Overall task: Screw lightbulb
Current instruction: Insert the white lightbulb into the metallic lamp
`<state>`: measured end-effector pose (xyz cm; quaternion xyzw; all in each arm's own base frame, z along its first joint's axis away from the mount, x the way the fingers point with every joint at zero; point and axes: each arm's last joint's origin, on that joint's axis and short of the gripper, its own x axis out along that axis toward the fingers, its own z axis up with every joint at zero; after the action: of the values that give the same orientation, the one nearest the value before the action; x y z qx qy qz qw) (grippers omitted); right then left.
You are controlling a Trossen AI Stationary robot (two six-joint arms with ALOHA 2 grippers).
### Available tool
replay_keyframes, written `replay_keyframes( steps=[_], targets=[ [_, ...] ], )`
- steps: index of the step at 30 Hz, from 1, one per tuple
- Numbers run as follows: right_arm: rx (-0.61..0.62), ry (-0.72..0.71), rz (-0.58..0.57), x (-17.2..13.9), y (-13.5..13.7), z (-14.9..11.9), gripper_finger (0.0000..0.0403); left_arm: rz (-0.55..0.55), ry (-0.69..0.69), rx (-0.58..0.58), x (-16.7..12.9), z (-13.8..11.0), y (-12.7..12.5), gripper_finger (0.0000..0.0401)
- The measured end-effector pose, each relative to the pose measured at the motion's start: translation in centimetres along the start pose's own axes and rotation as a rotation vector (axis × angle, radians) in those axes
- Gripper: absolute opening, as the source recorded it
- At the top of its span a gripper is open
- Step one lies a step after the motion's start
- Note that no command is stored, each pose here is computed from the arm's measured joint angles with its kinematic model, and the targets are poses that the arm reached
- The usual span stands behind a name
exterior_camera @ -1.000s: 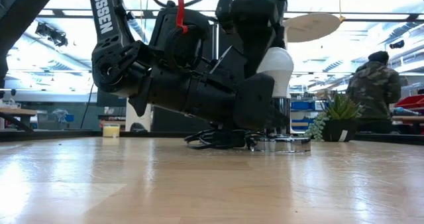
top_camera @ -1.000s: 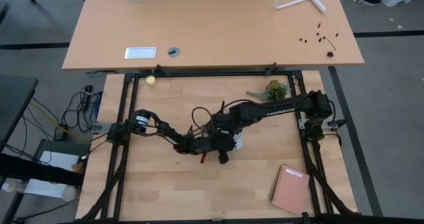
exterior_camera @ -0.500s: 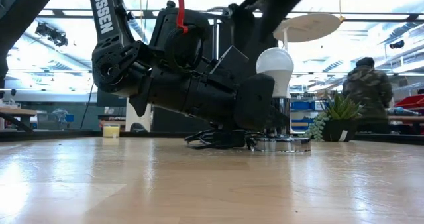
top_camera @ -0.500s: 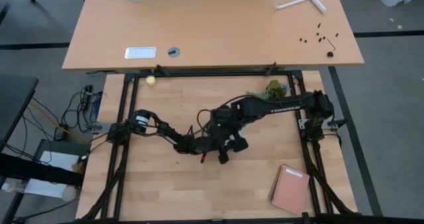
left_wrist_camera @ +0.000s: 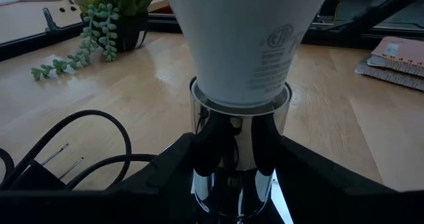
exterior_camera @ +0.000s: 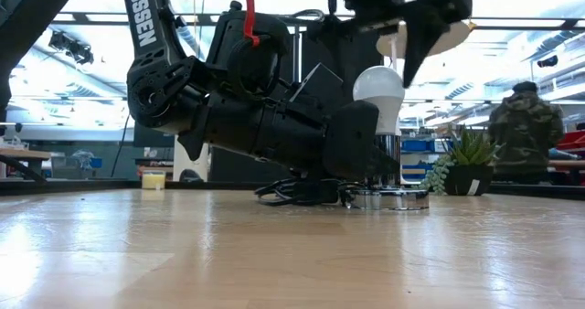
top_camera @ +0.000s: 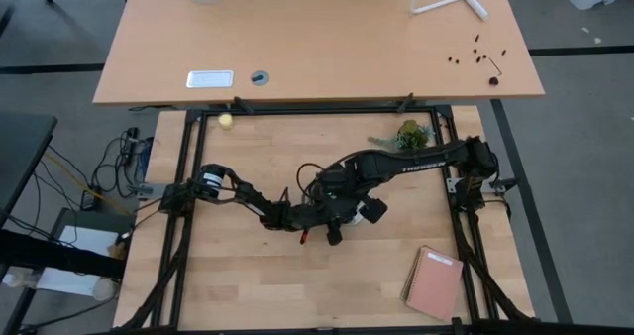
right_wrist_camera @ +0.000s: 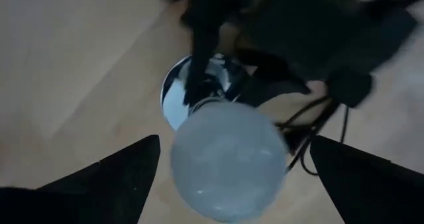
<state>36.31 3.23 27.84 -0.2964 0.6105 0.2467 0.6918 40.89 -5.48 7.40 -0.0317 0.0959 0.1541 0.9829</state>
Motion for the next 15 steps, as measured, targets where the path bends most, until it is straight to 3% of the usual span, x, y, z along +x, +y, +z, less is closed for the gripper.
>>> replay_keyframes(
  steps=[10, 15],
  targets=[
    [-0.350, 0.033, 0.037, 1.9, 0.2, -0.6, 0.0376, 0.000, 0.000, -0.001, 0.0, 0.0, 0.0, 0.0198],
    [-0.410, 0.028, 0.027, 2.9, -0.5, -1.3, 0.0361, 0.000, 0.000, -0.001, 0.0, 0.0, 0.0, 0.0198]
  ],
)
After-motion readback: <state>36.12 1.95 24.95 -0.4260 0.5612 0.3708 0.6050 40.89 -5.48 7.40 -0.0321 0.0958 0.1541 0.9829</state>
